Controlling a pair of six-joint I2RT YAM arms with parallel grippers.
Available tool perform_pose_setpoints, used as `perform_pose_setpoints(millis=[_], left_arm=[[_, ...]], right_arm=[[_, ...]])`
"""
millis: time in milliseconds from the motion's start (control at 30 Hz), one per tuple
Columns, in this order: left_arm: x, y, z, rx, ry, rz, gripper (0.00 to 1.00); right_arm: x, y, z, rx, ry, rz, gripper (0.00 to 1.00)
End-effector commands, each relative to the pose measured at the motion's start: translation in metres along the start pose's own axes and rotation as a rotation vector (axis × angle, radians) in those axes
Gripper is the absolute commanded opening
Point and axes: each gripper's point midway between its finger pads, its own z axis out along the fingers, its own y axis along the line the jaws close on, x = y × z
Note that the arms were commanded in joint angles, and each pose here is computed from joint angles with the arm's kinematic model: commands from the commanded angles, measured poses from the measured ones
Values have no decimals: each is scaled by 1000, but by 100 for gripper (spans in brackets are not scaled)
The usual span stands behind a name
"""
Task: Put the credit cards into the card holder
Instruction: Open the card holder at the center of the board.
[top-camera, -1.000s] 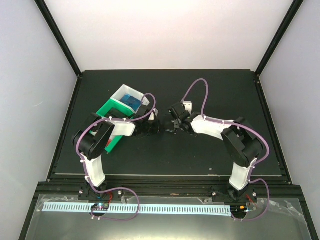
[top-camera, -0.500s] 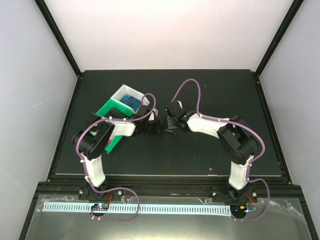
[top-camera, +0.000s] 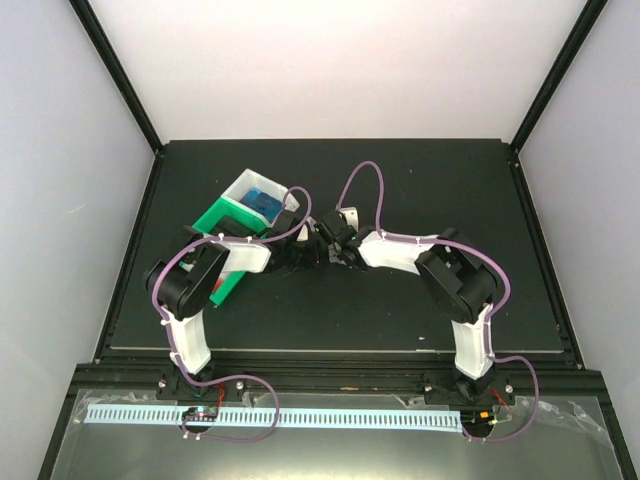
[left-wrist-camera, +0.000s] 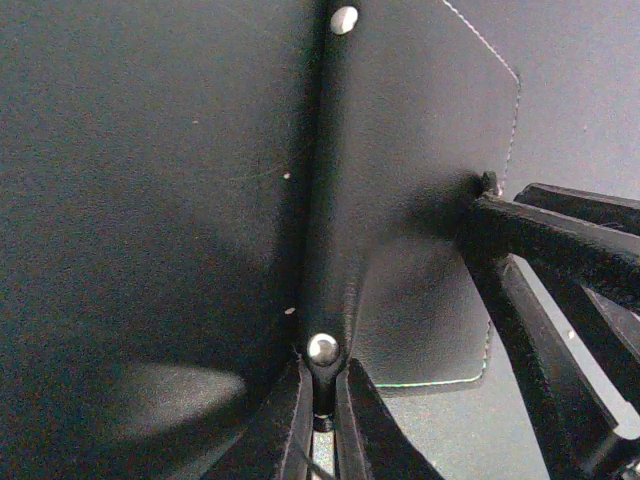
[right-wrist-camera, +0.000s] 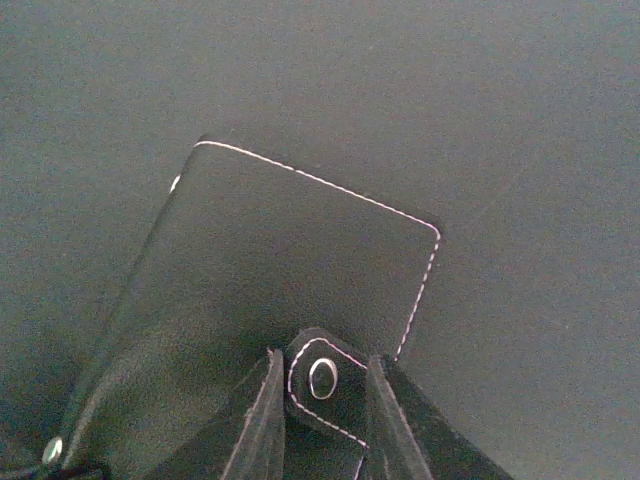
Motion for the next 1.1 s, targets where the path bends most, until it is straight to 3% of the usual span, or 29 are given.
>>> perform_pose_setpoints(millis=[0,367,600,867,1067], left_arm=[[53,66,6,-222,137,-105,1],[53,70,2,-238,118,-101,2],[51,64,2,-216,120,-86,2],[50,56,0,-191,123,-70,5],[47,53,-2,-195,125,-51,6]], right_arm=[[-7,-42,-5,198,-57,63,22],[-2,-79,-15,302,-61,152,15],[-4,-63,-16,172,-35,134,11],[-14,-50,-27,-20,-12,197,30],[-8,-43,-10,-118,60,231,32]])
